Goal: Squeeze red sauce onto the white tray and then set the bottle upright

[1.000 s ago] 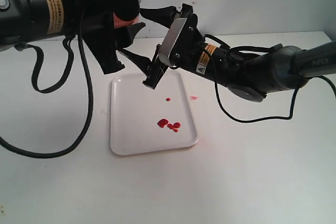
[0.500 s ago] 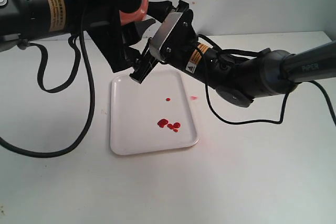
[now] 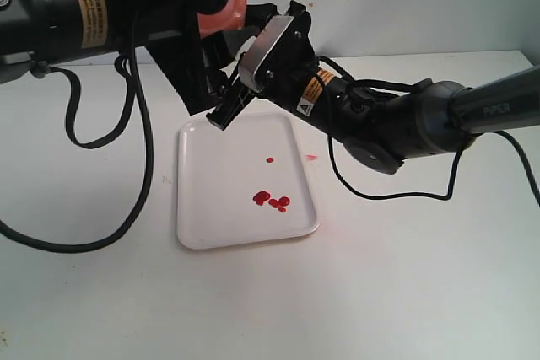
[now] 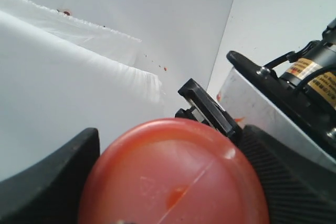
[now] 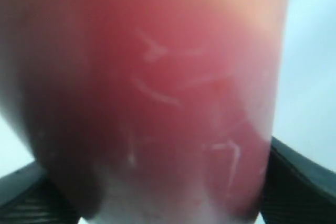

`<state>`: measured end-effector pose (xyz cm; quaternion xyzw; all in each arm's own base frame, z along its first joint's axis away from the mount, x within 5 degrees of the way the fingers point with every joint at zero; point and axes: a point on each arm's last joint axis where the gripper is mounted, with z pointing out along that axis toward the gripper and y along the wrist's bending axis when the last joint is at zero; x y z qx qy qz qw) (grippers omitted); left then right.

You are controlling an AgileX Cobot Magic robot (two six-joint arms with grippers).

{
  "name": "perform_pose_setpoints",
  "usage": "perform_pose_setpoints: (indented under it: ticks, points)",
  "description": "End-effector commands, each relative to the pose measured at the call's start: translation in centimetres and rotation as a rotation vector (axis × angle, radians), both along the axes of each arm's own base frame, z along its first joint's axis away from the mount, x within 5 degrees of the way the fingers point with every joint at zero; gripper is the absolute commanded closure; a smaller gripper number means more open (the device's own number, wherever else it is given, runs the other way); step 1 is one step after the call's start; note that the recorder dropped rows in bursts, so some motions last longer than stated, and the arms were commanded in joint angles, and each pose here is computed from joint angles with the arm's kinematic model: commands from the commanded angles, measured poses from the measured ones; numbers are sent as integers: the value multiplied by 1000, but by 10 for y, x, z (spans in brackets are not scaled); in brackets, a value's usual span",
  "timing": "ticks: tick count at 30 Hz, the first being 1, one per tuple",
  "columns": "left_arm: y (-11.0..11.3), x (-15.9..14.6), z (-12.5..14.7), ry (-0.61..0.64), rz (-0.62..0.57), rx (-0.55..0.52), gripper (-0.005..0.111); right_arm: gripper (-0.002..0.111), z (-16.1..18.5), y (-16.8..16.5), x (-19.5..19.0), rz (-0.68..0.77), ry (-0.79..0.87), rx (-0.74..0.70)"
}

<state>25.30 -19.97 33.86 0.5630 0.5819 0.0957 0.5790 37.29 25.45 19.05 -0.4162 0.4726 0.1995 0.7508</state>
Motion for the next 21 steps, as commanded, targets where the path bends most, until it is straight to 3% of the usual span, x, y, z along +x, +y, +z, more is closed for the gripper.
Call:
perform_pose_setpoints:
  ticks: [1, 5, 10, 16, 21]
  points:
    - [-2, -6, 14, -50, -52, -52, 107, 77, -1, -1, 3, -41, 20, -9]
    - [4, -9, 19, -49, -18, -43, 107, 108, 0, -4, 5, -84, 3, -8]
    - [22, -15, 26, 8, 103, -42, 106, 108, 0, -4, 6, -100, -29, -29]
    - [42, -30, 34, 144, 229, -122, 106, 108, -9, 3, -2, 4, -52, -165]
    - [52, -41, 42, 182, 267, -163, 106, 108, -13, 2, 0, -13, -25, -202]
